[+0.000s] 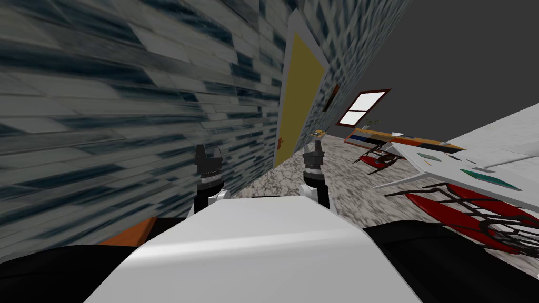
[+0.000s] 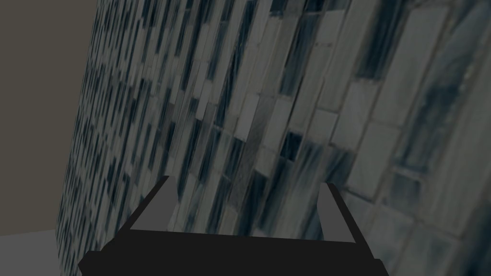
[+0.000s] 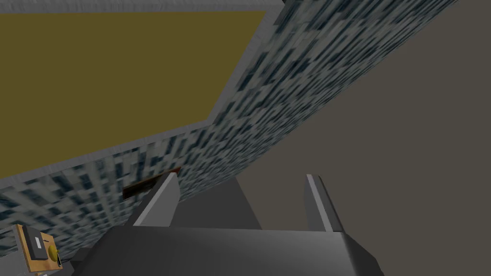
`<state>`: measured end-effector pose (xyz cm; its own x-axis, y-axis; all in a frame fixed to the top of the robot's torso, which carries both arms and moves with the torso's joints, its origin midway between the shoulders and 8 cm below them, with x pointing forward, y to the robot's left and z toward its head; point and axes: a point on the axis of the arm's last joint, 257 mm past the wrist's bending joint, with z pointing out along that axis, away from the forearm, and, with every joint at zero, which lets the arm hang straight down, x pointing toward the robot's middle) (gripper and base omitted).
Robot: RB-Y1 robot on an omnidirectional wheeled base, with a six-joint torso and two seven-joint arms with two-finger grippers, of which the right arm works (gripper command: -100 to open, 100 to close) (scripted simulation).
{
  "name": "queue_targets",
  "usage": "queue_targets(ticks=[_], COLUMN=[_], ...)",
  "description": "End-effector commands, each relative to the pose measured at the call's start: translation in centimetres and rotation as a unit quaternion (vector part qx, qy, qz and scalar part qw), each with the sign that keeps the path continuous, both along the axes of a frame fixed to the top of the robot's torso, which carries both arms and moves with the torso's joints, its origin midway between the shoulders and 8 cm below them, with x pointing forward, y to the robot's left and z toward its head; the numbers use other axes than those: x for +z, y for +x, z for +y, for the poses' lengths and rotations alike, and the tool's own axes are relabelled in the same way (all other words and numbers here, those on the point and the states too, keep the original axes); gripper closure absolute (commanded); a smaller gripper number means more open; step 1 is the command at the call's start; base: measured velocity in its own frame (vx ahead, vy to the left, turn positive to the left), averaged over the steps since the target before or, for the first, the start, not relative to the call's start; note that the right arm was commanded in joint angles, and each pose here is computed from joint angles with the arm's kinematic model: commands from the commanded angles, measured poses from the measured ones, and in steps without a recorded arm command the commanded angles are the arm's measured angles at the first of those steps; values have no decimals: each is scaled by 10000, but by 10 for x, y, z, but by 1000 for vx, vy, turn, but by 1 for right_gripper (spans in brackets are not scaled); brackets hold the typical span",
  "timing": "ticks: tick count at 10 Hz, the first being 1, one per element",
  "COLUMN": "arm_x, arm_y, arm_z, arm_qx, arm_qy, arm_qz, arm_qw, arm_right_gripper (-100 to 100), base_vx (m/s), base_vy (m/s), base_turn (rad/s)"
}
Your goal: Pull the door open
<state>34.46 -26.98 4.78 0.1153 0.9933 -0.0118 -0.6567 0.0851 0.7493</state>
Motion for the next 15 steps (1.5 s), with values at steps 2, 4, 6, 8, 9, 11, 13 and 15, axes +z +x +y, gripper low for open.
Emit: queue_targets(ticks=[2, 4, 6, 8, 9, 11, 13, 15], arm_x=[-12, -21, -34, -49, -54, -67, -76, -90], arm_y=[10, 19, 29, 41, 46, 54, 61, 73], arm_z=[5, 9, 15, 22, 25, 29, 33, 41], arm_qx=[-29, -52, -82, -114, -131, -146, -163, -198], arm_qy=[-210, -383, -620, -907, -1064, -1233, -1417, -1806], arm_qz=[92, 163, 254, 343, 360, 458, 511, 550], arm_qw=[9997, 9991, 9977, 9952, 9936, 9912, 9884, 9818], arm_right_gripper=[-100, -100, -100, -100, -100, -100, -100, -100], base_vx=[42, 59, 63, 88, 77, 54, 63, 66], base_vy=[-20, -32, -35, -47, -50, -25, -31, -43], base_turn=[10, 11, 12, 15, 20, 7, 15, 13])
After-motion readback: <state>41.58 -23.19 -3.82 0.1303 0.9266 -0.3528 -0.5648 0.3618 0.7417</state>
